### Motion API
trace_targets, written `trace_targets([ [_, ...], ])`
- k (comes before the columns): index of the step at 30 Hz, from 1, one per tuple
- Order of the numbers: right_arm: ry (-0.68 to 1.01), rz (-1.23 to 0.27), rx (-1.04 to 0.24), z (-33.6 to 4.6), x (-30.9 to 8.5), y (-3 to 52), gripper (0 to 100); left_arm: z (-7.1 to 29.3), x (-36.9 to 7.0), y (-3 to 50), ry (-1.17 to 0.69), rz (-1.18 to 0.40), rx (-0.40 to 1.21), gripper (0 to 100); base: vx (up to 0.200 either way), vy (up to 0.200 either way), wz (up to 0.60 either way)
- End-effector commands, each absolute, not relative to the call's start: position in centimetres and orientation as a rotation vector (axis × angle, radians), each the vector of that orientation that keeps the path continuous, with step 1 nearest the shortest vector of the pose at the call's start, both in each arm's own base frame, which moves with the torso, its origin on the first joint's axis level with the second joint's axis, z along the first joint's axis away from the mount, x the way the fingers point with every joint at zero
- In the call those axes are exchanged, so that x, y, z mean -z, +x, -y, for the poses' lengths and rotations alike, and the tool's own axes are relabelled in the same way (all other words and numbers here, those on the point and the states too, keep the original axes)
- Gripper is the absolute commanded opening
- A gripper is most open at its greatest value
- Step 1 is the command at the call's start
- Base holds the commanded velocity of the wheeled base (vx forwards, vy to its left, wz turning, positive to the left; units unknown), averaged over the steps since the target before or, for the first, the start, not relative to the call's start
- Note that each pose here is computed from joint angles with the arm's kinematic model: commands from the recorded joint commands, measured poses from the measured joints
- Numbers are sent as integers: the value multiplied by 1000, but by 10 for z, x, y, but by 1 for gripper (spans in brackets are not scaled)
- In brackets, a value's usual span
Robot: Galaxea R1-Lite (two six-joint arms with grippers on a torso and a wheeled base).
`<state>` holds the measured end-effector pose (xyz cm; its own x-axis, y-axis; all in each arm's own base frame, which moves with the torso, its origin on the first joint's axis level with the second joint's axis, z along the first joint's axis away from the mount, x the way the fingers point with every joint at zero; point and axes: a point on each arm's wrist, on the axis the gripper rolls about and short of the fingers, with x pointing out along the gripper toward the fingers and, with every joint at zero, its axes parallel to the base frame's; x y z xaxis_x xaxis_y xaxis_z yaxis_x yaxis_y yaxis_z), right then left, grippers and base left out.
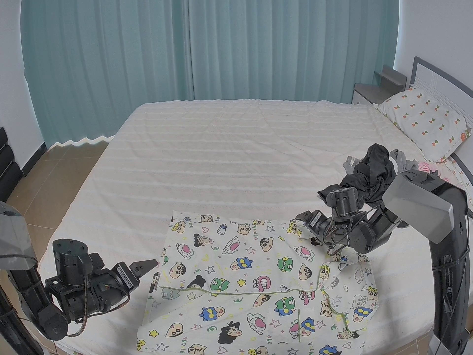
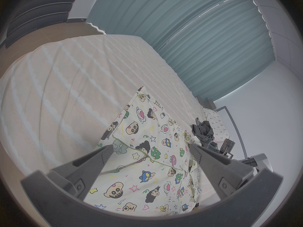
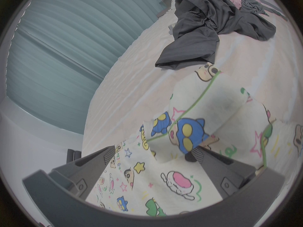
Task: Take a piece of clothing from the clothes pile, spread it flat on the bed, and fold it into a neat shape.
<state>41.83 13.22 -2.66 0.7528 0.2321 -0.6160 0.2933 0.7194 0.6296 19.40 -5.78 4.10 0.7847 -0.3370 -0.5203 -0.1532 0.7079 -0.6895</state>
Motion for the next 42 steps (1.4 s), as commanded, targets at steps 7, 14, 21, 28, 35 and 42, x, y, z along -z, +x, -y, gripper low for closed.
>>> trace_targets([
  [7,803,-639,58,-128,27,447,100,58,-36,193,-788,-706,97,100,0,0,0],
  [14,828,-388,-44,-126,10,484,100,58,-34,194,-789,-703,94,100,0,0,0],
  [21,778,-185,-71,-124,14,506,100,58,-35,194,-789,-700,94,100,0,0,0],
  [28,733,-171,-65,-116,15,510,100,58,-34,194,-788,-701,93,100,0,0,0],
  [35,699,-324,-78,-61,2,475,100,58,-33,194,-789,-709,94,100,0,0,0],
  [42,671,-423,-81,-24,22,460,100,59,-33,194,-801,-713,98,100,0,0,0],
])
